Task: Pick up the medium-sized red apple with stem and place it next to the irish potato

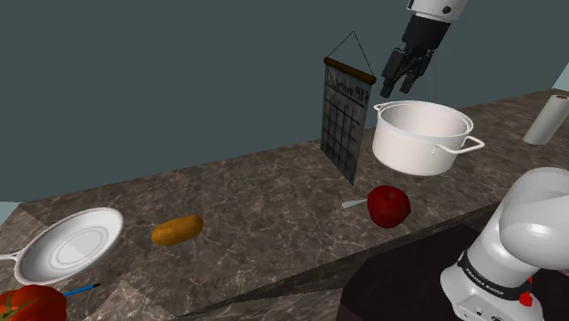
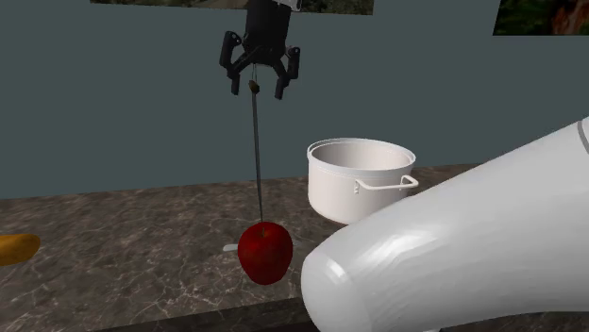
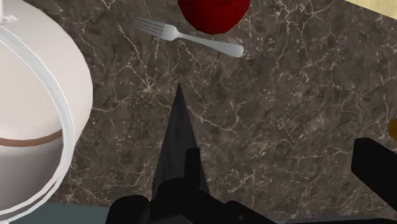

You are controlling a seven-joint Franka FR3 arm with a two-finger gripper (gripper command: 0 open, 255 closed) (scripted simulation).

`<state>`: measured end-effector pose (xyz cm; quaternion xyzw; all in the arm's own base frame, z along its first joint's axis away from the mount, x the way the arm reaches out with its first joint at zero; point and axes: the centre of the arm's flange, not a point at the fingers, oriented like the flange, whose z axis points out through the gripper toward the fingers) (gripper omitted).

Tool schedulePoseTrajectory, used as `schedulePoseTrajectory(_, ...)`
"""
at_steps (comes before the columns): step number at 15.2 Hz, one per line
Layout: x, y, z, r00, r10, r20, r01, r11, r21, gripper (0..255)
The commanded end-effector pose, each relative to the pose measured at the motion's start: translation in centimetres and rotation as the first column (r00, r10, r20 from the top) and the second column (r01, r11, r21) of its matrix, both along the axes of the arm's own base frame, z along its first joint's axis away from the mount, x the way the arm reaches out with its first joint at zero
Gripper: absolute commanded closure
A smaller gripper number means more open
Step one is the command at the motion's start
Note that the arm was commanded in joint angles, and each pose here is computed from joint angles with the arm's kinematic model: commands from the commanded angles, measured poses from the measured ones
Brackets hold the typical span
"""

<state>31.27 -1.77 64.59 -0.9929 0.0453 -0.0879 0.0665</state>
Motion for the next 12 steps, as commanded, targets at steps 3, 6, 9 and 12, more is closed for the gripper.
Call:
schedulePoseTrajectory(3, -1.1, 1.1, -2.3, 1.000, -0.017, 0.003, 0.017, 1.000, -0.025, 0)
schedulePoseTrajectory(6, -2.7, 2.7, -5.8, 0.999, -0.043, 0.007, 0.044, 0.997, -0.061, 0)
schedulePoseTrajectory(9, -4.2, 4.2, -9.4, 0.998, -0.069, 0.013, 0.070, 0.993, -0.098, 0)
schedulePoseTrajectory(12, -5.7, 5.7, -13.0, 0.995, -0.095, 0.019, 0.096, 0.986, -0.134, 0)
